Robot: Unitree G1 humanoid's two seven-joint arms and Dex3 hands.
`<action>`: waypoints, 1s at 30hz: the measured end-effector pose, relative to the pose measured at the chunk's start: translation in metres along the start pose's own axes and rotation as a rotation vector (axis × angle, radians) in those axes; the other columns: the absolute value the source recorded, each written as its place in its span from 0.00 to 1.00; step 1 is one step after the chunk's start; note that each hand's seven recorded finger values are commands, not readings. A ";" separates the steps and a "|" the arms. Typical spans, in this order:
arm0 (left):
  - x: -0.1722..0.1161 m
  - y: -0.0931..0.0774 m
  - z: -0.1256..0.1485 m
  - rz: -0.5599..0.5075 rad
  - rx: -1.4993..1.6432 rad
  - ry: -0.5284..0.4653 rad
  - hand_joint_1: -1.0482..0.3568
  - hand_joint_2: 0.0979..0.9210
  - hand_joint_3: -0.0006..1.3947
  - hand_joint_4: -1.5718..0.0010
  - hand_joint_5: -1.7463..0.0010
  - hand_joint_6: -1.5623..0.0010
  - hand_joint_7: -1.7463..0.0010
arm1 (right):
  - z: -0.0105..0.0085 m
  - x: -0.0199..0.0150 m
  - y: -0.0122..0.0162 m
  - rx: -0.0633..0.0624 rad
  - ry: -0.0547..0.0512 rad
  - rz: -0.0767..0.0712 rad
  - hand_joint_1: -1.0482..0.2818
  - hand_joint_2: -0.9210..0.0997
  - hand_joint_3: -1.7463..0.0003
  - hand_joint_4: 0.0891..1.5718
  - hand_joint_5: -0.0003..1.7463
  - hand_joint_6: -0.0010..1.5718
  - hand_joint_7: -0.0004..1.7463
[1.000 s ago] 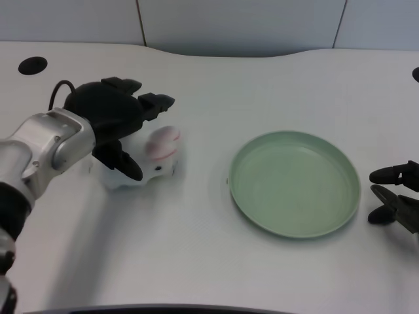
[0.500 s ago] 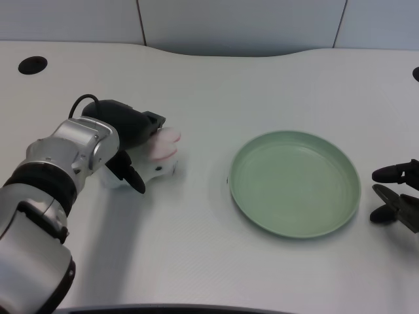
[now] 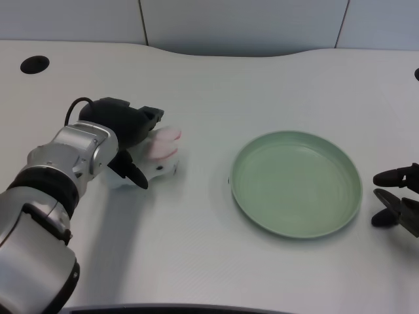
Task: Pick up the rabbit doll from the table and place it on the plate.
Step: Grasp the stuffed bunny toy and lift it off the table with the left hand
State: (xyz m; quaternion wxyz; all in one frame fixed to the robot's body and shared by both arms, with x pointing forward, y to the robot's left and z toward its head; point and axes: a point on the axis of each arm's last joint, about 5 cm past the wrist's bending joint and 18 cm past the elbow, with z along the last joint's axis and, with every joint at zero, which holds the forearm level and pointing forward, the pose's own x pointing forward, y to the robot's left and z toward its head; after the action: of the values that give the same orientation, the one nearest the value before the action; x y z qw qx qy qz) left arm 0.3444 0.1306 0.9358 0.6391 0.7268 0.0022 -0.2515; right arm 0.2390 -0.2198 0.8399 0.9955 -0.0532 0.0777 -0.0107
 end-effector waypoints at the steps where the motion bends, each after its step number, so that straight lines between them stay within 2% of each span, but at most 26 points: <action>1: 0.000 -0.003 0.000 0.009 -0.007 -0.003 0.10 0.91 0.00 0.93 0.97 0.97 0.99 | -0.0003 -0.0005 -0.0004 -0.001 0.000 -0.001 0.17 0.00 0.97 0.51 0.64 0.33 0.65; 4: -0.001 -0.009 0.000 0.024 -0.021 -0.012 0.12 0.88 0.00 0.90 0.95 0.94 0.98 | -0.0008 -0.0016 -0.0019 -0.004 0.001 -0.002 0.18 0.00 0.97 0.51 0.64 0.34 0.65; 7: -0.002 -0.011 0.000 0.042 -0.025 -0.016 0.14 0.87 0.00 0.88 0.94 0.92 0.98 | -0.0010 -0.0018 -0.0021 -0.003 0.001 0.002 0.17 0.00 0.97 0.51 0.64 0.34 0.65; 9: -0.002 -0.013 0.000 0.043 -0.054 -0.011 0.18 0.84 0.00 0.84 0.92 0.86 0.95 | -0.0011 -0.0019 -0.0021 -0.002 0.001 0.003 0.17 0.00 0.97 0.51 0.64 0.35 0.65; 13: -0.001 -0.014 0.003 0.039 -0.105 0.003 0.21 0.82 0.00 0.79 0.90 0.80 0.95 | -0.0009 -0.0019 -0.0021 -0.002 0.000 0.003 0.17 0.00 0.96 0.52 0.64 0.37 0.64; 17: 0.000 -0.014 0.005 0.019 -0.102 0.012 0.22 0.81 0.00 0.76 0.89 0.75 0.95 | -0.0018 -0.0034 -0.0024 -0.005 -0.012 0.003 0.16 0.00 0.96 0.52 0.64 0.38 0.64; 21: 0.001 -0.015 0.006 0.014 -0.086 0.024 0.27 0.78 0.00 0.72 0.88 0.69 0.96 | -0.0029 -0.0048 -0.0027 -0.006 -0.010 0.002 0.16 0.00 0.96 0.52 0.64 0.38 0.62; 27: 0.001 -0.016 0.007 0.010 -0.053 0.019 0.36 0.80 0.00 0.67 0.84 0.62 0.95 | -0.0028 -0.0060 -0.0031 -0.005 -0.015 0.006 0.16 0.00 0.95 0.52 0.63 0.39 0.62; 28: 0.001 -0.016 0.007 0.015 -0.052 0.019 0.41 0.81 0.00 0.66 0.77 0.58 0.93 | -0.0033 -0.0065 -0.0033 -0.003 -0.015 0.007 0.16 0.00 0.95 0.52 0.63 0.39 0.62; 29: 0.001 -0.016 0.007 0.020 -0.059 0.020 0.45 0.82 0.00 0.72 0.56 0.57 0.89 | -0.0040 -0.0073 -0.0035 -0.002 -0.013 0.007 0.16 0.00 0.95 0.52 0.63 0.40 0.61; 30: 0.001 -0.016 0.006 0.031 -0.072 0.022 0.48 0.83 0.00 0.75 0.45 0.59 0.81 | -0.0048 -0.0083 -0.0038 0.000 -0.012 0.006 0.16 0.00 0.95 0.52 0.63 0.40 0.61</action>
State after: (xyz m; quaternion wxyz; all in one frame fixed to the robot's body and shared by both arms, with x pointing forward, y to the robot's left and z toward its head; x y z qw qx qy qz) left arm 0.3373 0.1274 0.9204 0.6686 0.7061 0.0072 -0.2332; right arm 0.2300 -0.2238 0.8369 0.9959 -0.0533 0.0720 -0.0075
